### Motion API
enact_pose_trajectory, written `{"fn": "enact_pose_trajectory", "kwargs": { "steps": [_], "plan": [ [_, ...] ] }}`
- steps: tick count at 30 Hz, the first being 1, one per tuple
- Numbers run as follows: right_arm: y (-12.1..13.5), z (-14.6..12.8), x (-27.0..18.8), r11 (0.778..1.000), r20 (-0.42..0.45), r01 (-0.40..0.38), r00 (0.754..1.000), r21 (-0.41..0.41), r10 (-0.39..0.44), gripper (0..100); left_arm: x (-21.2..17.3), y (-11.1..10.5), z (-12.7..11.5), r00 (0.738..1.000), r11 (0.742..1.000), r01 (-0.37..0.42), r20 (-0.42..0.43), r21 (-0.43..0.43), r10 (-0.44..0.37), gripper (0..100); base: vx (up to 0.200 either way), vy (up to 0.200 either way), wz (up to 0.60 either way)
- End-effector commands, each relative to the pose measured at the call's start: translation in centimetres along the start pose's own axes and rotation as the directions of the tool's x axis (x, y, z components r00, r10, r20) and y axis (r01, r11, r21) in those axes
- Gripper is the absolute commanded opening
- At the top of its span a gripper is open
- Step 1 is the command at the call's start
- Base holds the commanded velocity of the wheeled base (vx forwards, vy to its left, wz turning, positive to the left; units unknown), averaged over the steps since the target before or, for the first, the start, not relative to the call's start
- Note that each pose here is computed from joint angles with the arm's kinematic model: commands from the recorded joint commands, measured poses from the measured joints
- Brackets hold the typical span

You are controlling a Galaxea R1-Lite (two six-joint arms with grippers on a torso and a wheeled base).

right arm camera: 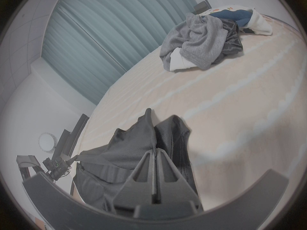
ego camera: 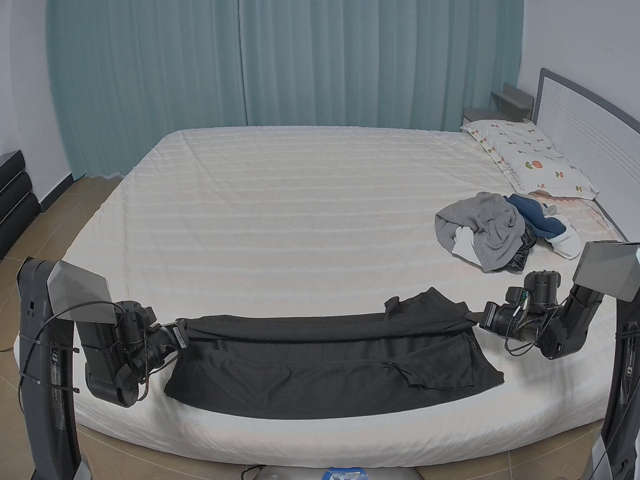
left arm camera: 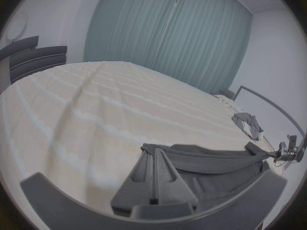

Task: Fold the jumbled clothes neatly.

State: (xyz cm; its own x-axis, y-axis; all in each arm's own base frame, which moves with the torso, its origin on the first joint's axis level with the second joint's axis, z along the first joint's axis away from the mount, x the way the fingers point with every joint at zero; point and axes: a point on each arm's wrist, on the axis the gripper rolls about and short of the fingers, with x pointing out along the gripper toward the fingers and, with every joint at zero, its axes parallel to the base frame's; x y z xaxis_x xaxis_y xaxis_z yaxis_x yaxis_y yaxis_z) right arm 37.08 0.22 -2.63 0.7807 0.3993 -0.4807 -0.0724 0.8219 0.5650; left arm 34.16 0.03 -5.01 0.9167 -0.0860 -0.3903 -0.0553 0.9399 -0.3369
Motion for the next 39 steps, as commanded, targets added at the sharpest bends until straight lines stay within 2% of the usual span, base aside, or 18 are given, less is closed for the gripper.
{"fn": "enact_pose_trajectory", "kwargs": {
  "steps": [1,14,15,18,19,23,27,28,32,39],
  "plan": [
    [-0.3,-1.4,-0.6,1.000,-0.035,0.013,0.999,-0.004,-0.013,0,-1.2,0.5,-1.9,0.997,0.999,-0.019,-0.070,0.027,0.020,0,0.000,0.000,0.00],
    [-0.9,-2.6,-0.7,1.000,-0.059,0.026,0.998,0.004,-0.026,0,-1.5,0.9,-3.1,0.992,0.999,-0.036,-0.119,0.030,0.039,0,0.000,0.000,0.00],
    [-0.9,-2.7,-0.7,1.000,-0.062,0.027,0.998,0.005,-0.027,100,-1.5,0.9,-3.1,0.992,0.999,-0.035,-0.118,0.030,0.038,0,0.000,0.000,0.00],
    [-0.9,-2.5,-0.8,1.000,-0.053,0.022,0.998,0.008,-0.021,100,-1.5,0.9,-3.0,0.993,0.999,-0.040,-0.113,0.032,0.043,0,0.000,0.000,0.00],
    [-0.7,-2.3,-0.9,1.000,-0.042,0.016,0.999,0.010,-0.016,100,-1.4,0.9,-3.0,0.993,0.999,-0.042,-0.109,0.030,0.045,100,0.000,0.000,0.00],
    [-0.2,-1.2,-1.8,1.000,0.004,-0.001,1.000,0.007,0.001,100,-1.6,0.9,-2.4,0.995,0.999,-0.047,-0.092,0.017,0.048,100,0.000,0.000,0.00],
    [0.5,0.3,-2.5,0.997,0.050,-0.028,0.998,0.065,0.025,100,-1.9,0.9,-1.2,0.997,0.999,-0.049,-0.055,-0.025,0.047,100,0.000,0.000,0.00],
    [0.7,1.0,-2.7,0.994,0.069,-0.039,0.997,0.101,0.032,100,-2.1,0.6,-0.2,0.999,0.996,-0.040,-0.021,-0.080,0.039,100,0.000,0.000,0.00],
    [0.5,1.4,-2.3,0.991,0.079,-0.042,0.996,0.127,0.032,100,-2.8,0.2,1.9,0.999,0.980,-0.009,0.042,-0.198,0.018,100,0.000,0.000,0.00],
    [-0.1,1.6,-1.3,0.983,0.083,-0.047,0.996,0.175,0.032,100,-3.4,0.5,3.2,0.996,0.976,-0.001,0.082,-0.218,0.019,100,0.000,0.000,0.00]
  ]
}}
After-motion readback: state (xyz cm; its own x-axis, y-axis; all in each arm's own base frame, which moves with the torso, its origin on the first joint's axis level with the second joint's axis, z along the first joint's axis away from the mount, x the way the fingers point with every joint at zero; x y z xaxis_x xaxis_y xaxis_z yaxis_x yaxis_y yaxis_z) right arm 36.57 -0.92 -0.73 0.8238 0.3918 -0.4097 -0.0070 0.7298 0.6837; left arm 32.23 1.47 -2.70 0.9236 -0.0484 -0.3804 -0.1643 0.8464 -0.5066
